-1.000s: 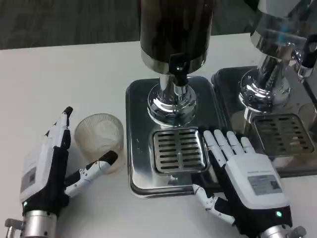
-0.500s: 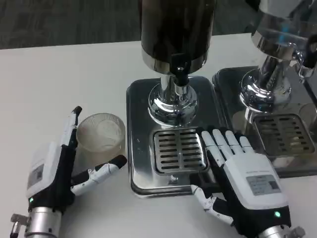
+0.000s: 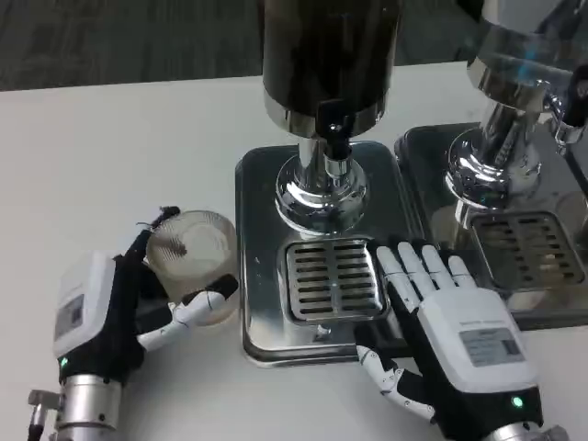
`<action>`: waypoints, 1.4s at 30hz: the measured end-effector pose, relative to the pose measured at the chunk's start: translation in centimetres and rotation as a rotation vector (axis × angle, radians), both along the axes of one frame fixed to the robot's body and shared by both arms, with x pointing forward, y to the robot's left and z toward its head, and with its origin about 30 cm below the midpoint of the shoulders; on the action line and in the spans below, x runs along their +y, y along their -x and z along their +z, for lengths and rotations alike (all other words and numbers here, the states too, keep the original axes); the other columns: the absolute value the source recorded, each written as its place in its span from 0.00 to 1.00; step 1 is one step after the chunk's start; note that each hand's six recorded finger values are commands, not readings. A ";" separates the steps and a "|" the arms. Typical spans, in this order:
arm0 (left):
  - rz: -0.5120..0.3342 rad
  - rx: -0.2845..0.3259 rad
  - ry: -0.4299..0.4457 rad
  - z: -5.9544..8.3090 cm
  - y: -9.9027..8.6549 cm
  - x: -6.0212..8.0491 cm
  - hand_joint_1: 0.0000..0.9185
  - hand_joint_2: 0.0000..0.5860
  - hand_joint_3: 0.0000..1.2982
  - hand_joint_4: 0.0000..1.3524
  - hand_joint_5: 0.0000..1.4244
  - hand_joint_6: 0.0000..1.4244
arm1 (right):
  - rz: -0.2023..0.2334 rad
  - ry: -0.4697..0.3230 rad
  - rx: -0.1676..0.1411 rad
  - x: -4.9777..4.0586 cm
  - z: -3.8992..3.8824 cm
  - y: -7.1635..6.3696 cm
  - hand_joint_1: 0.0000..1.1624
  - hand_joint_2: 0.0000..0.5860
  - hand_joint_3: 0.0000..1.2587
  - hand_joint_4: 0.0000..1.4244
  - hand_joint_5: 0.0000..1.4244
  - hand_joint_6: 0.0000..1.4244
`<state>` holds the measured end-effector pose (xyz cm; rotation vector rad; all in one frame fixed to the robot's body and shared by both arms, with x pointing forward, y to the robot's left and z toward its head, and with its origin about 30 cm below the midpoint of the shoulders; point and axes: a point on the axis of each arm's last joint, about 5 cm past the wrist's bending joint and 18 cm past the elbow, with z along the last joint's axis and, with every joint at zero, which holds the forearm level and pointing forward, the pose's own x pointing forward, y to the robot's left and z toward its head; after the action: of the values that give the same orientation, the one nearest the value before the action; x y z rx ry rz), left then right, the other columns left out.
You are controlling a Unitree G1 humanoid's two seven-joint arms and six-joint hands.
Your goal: Grasp the cup under the faucet to collect the drink, then remove the cup.
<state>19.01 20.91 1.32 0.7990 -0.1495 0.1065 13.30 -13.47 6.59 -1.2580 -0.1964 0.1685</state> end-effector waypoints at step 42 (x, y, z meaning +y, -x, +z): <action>-0.015 -0.196 -0.062 0.7 -1.1 -1.5 0.66 0.10 0.35 0.50 0.64 0.76 | -0.032 0.003 -0.017 0.19 0.05 -0.2 0.19 0.79 0.04 0.00 0.00 0.01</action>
<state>20.12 19.39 1.98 0.8487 -0.3452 0.1661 13.47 -13.28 6.63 -1.2654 -0.1906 0.1309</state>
